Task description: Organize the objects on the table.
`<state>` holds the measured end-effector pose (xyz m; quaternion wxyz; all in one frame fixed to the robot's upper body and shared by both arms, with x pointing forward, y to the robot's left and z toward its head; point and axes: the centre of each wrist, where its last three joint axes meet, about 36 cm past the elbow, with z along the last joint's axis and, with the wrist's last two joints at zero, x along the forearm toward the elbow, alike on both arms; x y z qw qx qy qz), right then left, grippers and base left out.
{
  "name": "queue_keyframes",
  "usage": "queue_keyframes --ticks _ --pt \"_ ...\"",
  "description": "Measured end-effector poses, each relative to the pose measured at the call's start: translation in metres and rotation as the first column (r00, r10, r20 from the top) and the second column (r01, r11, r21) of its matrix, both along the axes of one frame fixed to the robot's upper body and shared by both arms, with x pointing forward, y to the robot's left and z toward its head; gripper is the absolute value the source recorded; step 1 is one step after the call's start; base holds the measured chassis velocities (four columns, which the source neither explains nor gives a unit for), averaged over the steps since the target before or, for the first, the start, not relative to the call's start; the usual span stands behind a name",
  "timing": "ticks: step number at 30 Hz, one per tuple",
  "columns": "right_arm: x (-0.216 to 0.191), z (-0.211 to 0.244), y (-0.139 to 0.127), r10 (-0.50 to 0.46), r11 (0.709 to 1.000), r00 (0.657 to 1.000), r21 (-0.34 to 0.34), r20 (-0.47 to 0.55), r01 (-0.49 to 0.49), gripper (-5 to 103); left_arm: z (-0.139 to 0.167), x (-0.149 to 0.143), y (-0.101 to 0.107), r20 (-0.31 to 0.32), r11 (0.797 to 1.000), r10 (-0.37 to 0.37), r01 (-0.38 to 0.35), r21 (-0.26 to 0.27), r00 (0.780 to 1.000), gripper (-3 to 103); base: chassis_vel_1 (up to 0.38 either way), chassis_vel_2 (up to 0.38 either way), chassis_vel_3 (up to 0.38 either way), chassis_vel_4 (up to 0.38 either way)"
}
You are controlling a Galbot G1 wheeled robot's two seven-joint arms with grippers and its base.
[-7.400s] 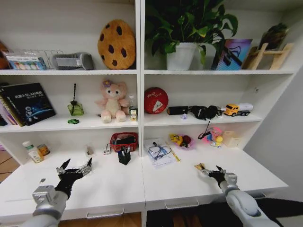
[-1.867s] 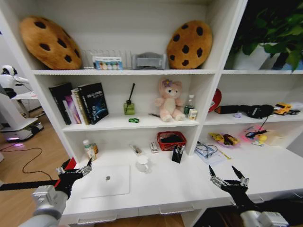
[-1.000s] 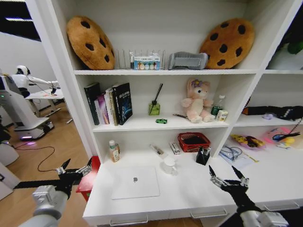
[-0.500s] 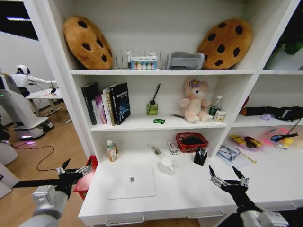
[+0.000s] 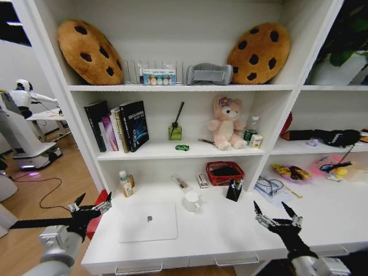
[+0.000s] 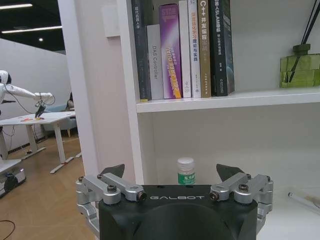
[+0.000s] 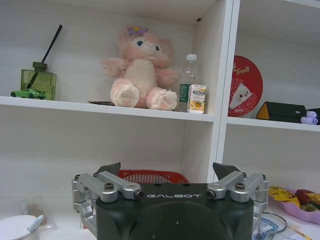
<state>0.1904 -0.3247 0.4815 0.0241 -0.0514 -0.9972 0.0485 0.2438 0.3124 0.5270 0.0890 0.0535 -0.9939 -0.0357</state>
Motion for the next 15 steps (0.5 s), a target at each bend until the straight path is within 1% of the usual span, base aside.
queue_keyframes --ticks 15 --pt "0.0000 0.0000 0.0000 0.000 1.000 1.000 0.000 0.000 0.000 100 0.0000 0.0000 0.0000 0.000 1.000 0.000 0.000 0.000 1.000 100 0.000 0.000 0.000 0.000"
